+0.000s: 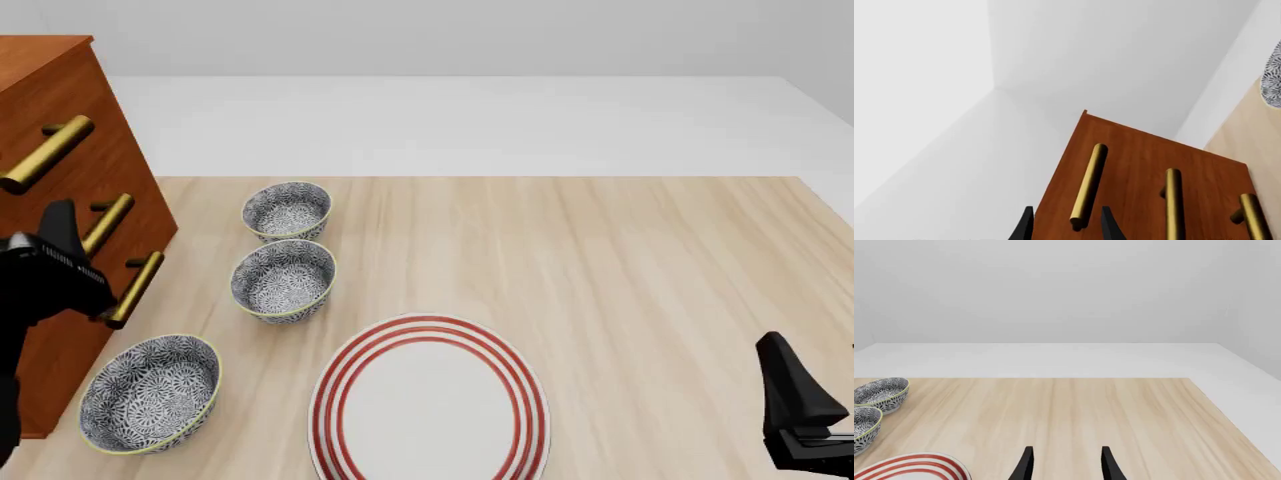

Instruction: Open the top drawer of the cabinet.

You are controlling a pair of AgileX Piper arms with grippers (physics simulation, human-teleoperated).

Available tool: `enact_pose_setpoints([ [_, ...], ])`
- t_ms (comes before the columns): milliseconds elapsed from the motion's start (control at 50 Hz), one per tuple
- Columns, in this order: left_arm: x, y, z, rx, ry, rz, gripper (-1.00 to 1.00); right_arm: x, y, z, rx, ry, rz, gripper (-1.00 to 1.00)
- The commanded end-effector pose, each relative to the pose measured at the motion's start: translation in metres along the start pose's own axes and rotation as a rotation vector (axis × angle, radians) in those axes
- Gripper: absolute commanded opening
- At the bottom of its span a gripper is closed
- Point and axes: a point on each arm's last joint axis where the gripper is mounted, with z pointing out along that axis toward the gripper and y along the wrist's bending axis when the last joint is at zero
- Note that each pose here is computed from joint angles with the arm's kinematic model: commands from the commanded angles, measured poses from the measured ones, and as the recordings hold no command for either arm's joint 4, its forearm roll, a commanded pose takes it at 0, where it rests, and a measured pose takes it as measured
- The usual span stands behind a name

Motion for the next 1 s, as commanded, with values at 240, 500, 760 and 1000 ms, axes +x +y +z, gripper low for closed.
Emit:
enact_pose_setpoints([
  [240,0.008,-0.010,0.012,0.034,0.032,0.030,1.00,0.000,0.000,0.000,0.000,0.000,0.000,1.00],
  [500,0.011,-0.014,0.019,0.047,0.043,0.038,1.00,0.000,0.000,0.000,0.000,0.000,0.000,1.00],
  [760,0.021,-0.017,0.029,0.052,0.080,0.048,1.00,0.000,0.000,0.000,0.000,0.000,0.000,1.00],
  [1000,0.023,-0.018,0.033,0.052,0.085,0.055,1.00,0.000,0.000,0.000,0.000,0.000,0.000,1.00],
])
